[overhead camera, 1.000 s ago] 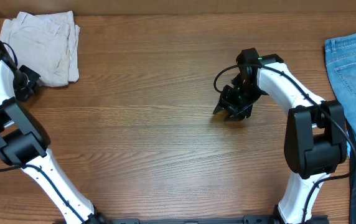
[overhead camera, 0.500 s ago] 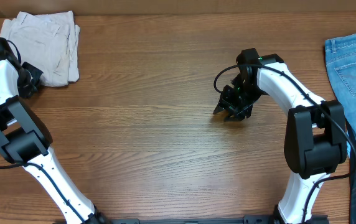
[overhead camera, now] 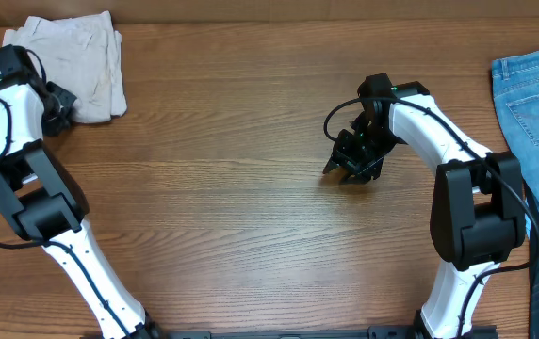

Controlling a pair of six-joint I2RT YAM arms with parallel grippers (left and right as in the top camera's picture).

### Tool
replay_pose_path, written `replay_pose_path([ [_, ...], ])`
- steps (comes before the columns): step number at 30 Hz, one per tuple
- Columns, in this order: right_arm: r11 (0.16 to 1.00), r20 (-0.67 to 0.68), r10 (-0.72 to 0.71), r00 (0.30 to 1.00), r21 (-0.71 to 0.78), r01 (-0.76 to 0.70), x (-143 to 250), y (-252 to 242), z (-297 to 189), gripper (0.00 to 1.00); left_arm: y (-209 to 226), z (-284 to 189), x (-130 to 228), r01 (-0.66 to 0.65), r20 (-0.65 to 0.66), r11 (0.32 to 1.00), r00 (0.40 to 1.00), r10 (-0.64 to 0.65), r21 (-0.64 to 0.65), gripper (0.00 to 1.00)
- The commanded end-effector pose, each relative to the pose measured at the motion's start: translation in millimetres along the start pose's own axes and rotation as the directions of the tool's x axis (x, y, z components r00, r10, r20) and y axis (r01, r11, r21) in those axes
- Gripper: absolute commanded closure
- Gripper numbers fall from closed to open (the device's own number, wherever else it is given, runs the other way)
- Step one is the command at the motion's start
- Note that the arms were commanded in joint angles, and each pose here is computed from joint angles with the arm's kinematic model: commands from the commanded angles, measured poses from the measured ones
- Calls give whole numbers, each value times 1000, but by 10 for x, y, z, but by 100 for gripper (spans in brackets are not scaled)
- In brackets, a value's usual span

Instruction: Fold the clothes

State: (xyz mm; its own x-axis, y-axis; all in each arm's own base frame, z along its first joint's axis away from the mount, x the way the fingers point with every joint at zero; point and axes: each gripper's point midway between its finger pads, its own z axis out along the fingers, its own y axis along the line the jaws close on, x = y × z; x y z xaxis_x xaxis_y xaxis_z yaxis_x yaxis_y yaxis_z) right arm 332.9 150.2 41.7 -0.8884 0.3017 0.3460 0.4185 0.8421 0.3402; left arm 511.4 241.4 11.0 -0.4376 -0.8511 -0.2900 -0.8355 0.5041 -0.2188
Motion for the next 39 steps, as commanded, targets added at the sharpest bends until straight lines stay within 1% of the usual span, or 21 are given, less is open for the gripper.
replay_pose_path([
  [1, 999, 32, -25, 999, -33, 26, 19, 124, -145, 56, -124, 87, 89, -1, -4, 1000, 1000, 1, 9, 96],
  [8, 999, 27, -22, 999, -30, 23, 31, 115, -145, 56, 3, 86, 58, -29, -6, 999, 1000, 29, -24, 96],
  [14, 999, 22, -19, 1000, -27, 20, 43, 107, -144, 56, 126, 84, 31, -22, -18, 999, 1000, 21, -42, 96],
  [18, 999, 20, -18, 1000, -26, 19, 49, 103, -144, 56, 207, 81, -27, -47, -8, 997, 999, 47, -58, 92],
  [23, 1000, 19, -17, 1000, -25, 18, 52, 101, -144, 56, 291, 76, -92, -80, 11, 993, 997, 81, -90, 91],
  [27, 1000, 13, -14, 1000, -22, 14, 66, 93, -143, 57, 260, 77, -132, -120, 25, 989, 992, 123, -81, 91],
  [35, 1000, 2, -6, 1000, -16, 7, 93, 77, -143, 57, 196, 76, -226, -142, 65, 988, 987, 146, -61, 90],
  [38, 1000, -2, -4, 1000, -17, 4, 102, 77, -143, 57, 195, 76, -230, -161, 66, 985, 984, 165, -62, 88],
  [39, 1000, -2, -4, 1000, -17, 4, 102, 77, -143, 57, 197, 76, -225, -164, 63, 984, 984, 168, -63, 85],
])
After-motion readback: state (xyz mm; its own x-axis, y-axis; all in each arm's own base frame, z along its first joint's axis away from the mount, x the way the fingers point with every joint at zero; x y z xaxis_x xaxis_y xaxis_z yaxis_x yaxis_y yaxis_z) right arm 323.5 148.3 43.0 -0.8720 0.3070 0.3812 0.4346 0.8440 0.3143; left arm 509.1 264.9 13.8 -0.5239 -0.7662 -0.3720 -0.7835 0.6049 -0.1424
